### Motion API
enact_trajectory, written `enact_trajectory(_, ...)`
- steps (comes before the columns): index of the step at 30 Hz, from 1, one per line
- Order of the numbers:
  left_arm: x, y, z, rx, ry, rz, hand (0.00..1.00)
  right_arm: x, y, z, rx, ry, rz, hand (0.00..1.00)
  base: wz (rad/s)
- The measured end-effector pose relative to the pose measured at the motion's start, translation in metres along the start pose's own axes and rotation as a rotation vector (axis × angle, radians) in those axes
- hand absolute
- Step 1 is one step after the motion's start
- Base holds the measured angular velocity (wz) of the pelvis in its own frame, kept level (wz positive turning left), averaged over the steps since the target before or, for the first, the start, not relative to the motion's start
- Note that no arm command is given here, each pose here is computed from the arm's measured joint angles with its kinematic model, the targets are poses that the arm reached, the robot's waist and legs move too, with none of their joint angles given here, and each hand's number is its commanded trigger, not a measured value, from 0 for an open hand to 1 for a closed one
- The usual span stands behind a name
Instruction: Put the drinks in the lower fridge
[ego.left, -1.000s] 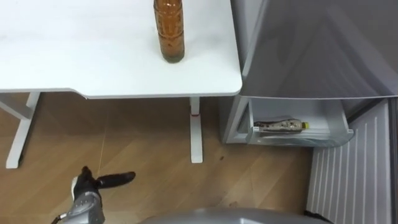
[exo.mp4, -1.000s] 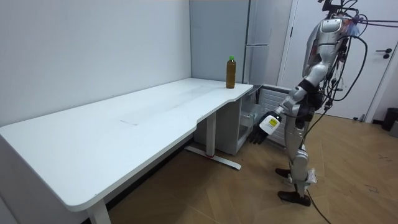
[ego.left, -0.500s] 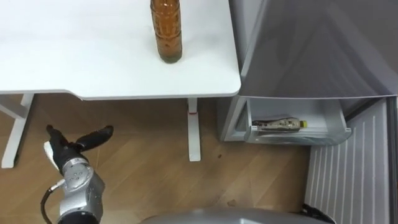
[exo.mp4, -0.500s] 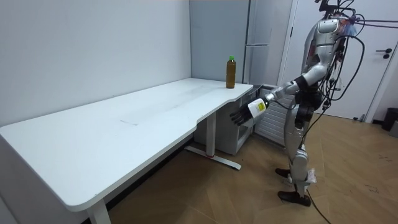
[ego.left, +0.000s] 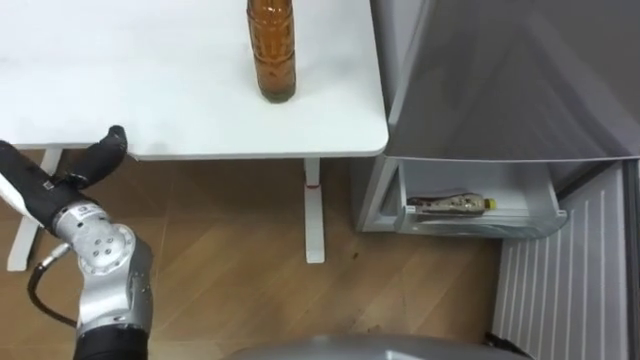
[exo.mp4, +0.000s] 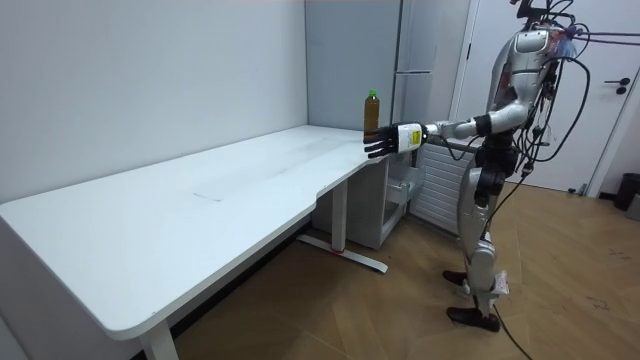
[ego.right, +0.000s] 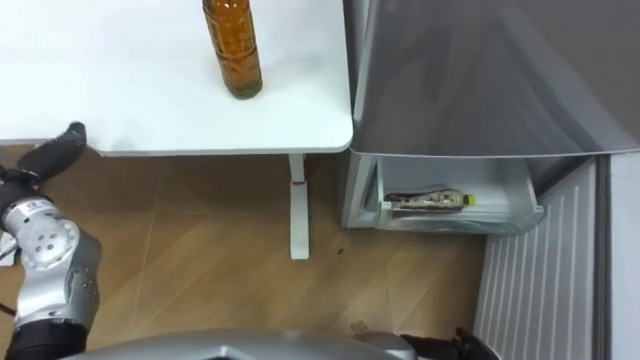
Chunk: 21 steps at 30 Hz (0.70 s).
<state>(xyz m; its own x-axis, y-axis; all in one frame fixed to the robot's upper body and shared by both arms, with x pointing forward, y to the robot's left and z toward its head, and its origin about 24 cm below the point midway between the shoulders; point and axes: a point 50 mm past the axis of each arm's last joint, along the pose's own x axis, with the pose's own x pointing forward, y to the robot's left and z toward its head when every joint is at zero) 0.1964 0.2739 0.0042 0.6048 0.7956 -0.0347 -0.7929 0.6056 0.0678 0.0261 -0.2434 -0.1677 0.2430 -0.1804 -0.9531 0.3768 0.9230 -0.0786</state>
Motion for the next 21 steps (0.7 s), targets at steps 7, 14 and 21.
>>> enact_trajectory(7,-0.001,-0.008,0.023,0.028,-0.133,-0.069,0.0,0.0,0.001,0.0,-0.007,0.002,0.015,0.0,0.0)
enact_trajectory(14,-0.007,-0.02,0.023,0.024,-0.13,-0.179,0.0,0.001,0.0,0.0,0.0,0.019,0.017,0.0,0.0)
enact_trajectory(21,-0.016,-0.04,0.047,-0.025,-0.217,-0.352,0.0,0.002,0.001,0.007,-0.028,0.016,0.06,0.0,-0.02)
